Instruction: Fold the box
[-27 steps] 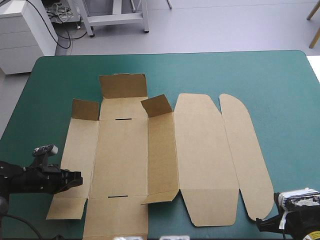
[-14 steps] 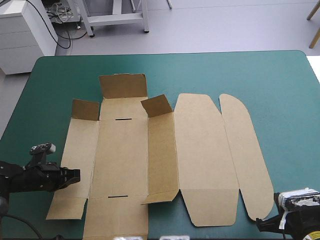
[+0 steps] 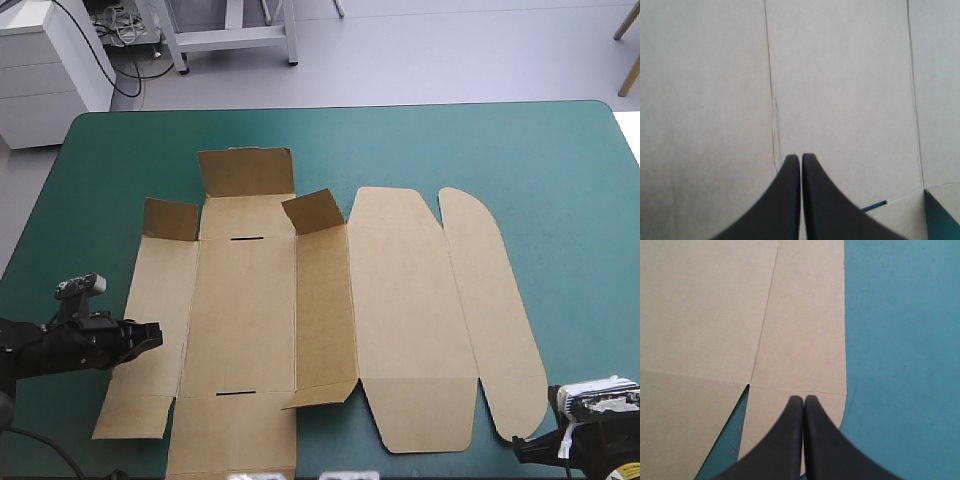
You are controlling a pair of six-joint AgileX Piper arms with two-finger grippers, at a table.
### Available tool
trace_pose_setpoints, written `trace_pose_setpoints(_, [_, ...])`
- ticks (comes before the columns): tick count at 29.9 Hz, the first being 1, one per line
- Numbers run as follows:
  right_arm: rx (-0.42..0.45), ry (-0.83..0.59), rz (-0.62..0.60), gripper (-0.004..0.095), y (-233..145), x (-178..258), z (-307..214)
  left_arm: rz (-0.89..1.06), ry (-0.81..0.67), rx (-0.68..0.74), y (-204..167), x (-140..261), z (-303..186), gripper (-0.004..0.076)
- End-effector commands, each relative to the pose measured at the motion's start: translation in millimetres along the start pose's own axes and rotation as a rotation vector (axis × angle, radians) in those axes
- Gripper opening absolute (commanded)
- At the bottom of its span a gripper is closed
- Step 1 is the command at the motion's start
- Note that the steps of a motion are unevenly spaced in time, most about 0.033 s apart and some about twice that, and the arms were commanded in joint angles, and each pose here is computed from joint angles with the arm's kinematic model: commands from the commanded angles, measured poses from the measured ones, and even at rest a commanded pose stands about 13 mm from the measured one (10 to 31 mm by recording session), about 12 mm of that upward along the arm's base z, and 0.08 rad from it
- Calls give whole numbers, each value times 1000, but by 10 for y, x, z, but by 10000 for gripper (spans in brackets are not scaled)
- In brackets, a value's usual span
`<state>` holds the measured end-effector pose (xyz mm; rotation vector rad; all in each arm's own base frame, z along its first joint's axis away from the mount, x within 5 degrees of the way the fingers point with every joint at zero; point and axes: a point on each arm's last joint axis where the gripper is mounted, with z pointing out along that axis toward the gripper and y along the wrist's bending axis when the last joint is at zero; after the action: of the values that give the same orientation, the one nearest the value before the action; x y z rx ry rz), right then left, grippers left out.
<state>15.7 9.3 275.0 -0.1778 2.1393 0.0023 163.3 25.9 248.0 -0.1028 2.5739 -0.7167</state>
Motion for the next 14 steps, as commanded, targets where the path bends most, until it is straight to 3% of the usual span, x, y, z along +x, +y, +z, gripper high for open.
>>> trace_pose_setpoints(1, [16, -74, -4, -21, -19, -118, -38, 59, -101, 35, -156, -223, -186, -8])
trace_pose_setpoints(10, [16, -74, -4, -21, -19, -118, -38, 192, -215, -19, -386, -594, -622, -8])
trace_pose_setpoints(14, [16, -74, -4, -21, -19, -118, -38, 142, -231, -106, -369, -665, -730, -8])
